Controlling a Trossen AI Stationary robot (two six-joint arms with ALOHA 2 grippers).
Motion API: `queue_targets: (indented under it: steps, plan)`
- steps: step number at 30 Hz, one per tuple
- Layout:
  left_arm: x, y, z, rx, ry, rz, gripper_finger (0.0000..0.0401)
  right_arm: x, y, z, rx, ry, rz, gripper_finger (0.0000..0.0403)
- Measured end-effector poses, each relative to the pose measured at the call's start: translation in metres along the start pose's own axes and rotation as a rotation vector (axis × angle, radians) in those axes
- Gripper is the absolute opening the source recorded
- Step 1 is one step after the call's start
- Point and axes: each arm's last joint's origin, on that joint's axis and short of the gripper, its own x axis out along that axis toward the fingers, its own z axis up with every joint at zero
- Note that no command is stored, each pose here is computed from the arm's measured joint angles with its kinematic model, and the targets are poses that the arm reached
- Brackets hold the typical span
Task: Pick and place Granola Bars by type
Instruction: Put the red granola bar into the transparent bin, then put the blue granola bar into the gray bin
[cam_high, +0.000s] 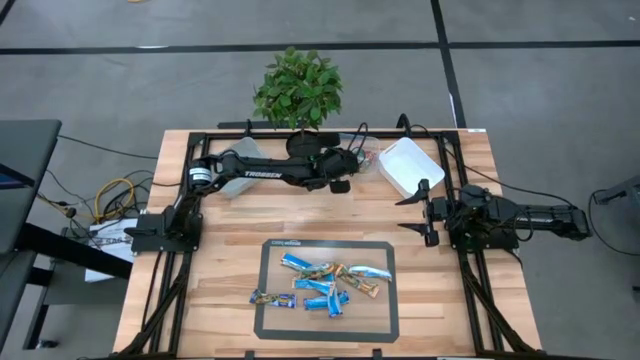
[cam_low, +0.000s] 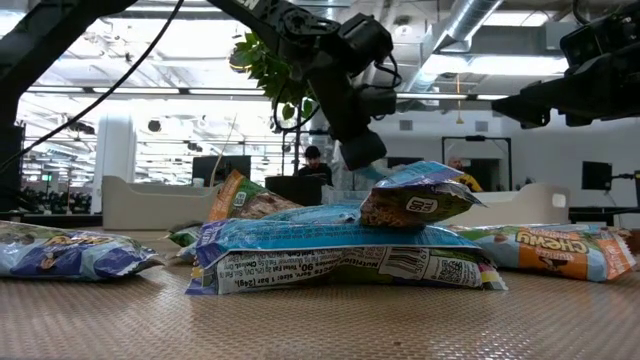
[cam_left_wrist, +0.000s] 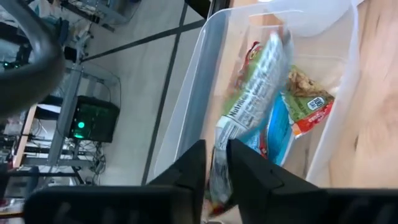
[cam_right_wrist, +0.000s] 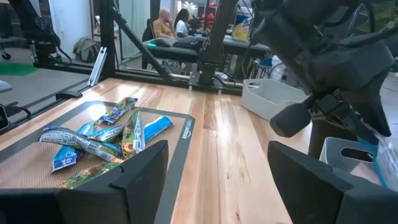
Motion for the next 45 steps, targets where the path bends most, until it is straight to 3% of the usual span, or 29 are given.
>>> queue_targets:
  steps: [8, 13, 18, 23, 31, 38, 45]
  plan:
    - [0.000, 0.001, 0.001, -0.023, -0.008, 0.014, 0.0171, 0.000, 0.000, 0.000, 0.000, 0.000, 0.000, 0.0270]
    - [-0.005, -0.006, 0.003, -0.002, -0.010, -0.010, 0.0204, 0.000, 0.000, 0.000, 0.000, 0.000, 0.000, 0.0270]
    - [-0.031, -0.028, 0.012, 0.048, -0.063, -0.081, 0.0208, 0.000, 0.000, 0.000, 0.000, 0.000, 0.000, 0.0270]
    - [-0.077, -0.053, 0.010, 0.107, -0.179, -0.269, 0.0208, 0.000, 0.000, 0.000, 0.000, 0.000, 0.000, 0.0270]
    - [-0.156, -0.091, -0.030, 0.213, -0.292, -0.566, 0.0208, 0.000, 0.000, 0.000, 0.000, -0.001, 0.001, 0.0270]
    - [-0.201, -0.107, -0.061, 0.150, -0.269, -0.733, 0.0208, 0.000, 0.000, 0.000, 0.000, -0.001, 0.001, 0.0270]
    - [-0.238, -0.125, -0.090, 0.187, -0.214, -0.834, 0.0208, 0.000, 0.000, 0.000, 0.000, 0.000, 0.001, 0.0270]
